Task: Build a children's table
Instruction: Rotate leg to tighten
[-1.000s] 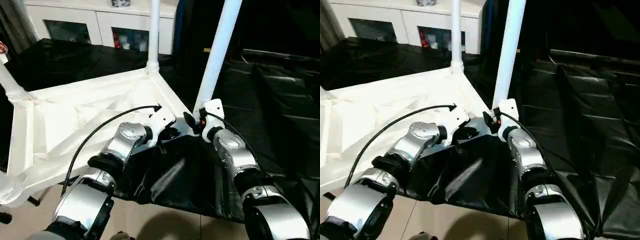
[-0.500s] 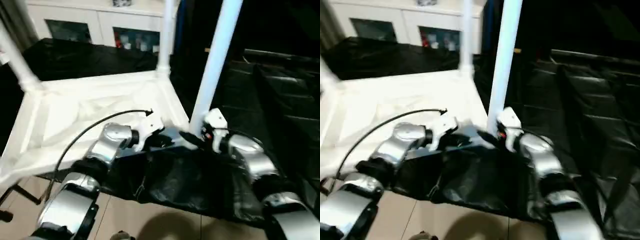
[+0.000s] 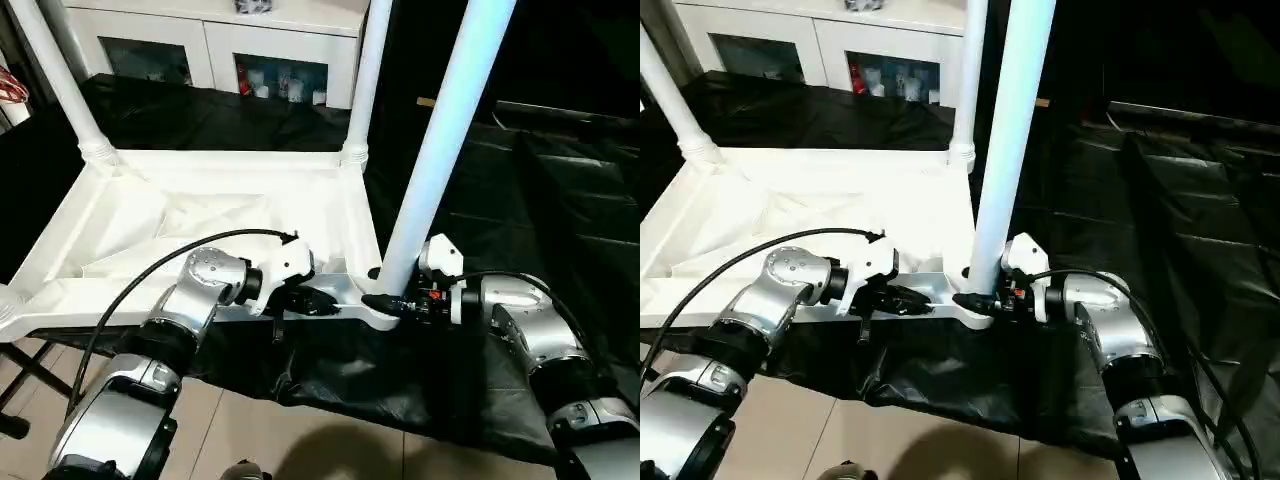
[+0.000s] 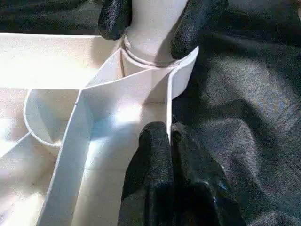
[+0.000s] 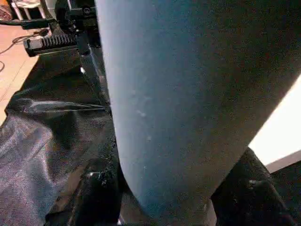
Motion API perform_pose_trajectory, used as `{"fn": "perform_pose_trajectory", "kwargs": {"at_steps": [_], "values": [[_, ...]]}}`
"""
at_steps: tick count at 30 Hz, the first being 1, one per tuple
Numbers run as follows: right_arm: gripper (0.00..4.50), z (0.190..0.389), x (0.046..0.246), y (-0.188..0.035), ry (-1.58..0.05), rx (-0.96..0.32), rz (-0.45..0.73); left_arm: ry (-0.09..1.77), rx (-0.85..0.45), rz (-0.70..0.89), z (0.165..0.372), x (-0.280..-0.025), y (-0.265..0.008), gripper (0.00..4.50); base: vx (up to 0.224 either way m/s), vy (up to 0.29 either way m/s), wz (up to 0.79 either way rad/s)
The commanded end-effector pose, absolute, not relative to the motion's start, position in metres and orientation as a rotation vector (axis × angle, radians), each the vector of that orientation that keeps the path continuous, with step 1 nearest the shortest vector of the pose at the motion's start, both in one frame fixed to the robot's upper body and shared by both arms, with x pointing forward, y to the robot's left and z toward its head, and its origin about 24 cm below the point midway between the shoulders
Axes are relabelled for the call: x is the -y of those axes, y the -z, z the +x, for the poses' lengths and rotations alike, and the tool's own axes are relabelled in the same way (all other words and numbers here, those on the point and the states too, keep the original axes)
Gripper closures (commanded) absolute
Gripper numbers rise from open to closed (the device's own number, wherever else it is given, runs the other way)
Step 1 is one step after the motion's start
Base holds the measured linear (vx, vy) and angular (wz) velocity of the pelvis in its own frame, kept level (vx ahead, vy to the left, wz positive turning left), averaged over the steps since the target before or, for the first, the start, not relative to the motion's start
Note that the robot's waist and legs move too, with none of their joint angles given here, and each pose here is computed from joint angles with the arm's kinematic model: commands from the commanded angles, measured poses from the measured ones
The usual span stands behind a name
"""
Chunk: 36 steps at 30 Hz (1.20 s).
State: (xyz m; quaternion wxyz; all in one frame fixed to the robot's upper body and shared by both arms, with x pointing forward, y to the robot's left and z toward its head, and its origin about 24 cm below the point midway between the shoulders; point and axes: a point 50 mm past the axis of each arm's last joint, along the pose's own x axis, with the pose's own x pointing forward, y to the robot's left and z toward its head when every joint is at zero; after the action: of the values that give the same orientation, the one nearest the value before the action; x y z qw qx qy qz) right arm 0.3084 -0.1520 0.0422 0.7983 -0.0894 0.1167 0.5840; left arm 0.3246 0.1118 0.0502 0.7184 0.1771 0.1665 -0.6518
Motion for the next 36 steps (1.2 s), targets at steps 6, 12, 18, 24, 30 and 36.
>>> {"fn": "perform_pose_trajectory", "kwargs": {"at_steps": [6,12,18,24,30,36], "values": [[2.54,0.299,0.123,-0.002,-1.101,-0.410,-0.167,1.157,-0.252,0.378,0.352,-0.088,-0.069,4.50,0.000,0.000,0.00],[2.54,0.320,0.110,0.007,-0.703,-0.441,-0.088,1.006,-0.261,0.356,0.364,-0.065,-0.071,4.50,0.000,0.000,0.00],[1.98,0.326,0.089,0.004,-0.605,-0.423,-0.072,0.932,-0.247,0.393,0.370,-0.055,-0.072,4.50,0.000,0.000,0.00],[1.46,0.329,0.094,0.000,-0.586,-0.382,-0.043,0.994,-0.214,0.424,0.367,-0.054,-0.072,4.50,0.000,0.000,0.00],[0.96,0.329,0.094,0.000,-0.586,-0.382,-0.043,0.994,-0.214,0.424,0.367,-0.054,-0.072,4.50,0.000,0.000,0.00],[0.44,0.329,0.094,0.000,-0.586,-0.382,-0.043,0.994,-0.214,0.424,0.367,-0.054,-0.072,4.50,0.000,0.000,0.00]]}}
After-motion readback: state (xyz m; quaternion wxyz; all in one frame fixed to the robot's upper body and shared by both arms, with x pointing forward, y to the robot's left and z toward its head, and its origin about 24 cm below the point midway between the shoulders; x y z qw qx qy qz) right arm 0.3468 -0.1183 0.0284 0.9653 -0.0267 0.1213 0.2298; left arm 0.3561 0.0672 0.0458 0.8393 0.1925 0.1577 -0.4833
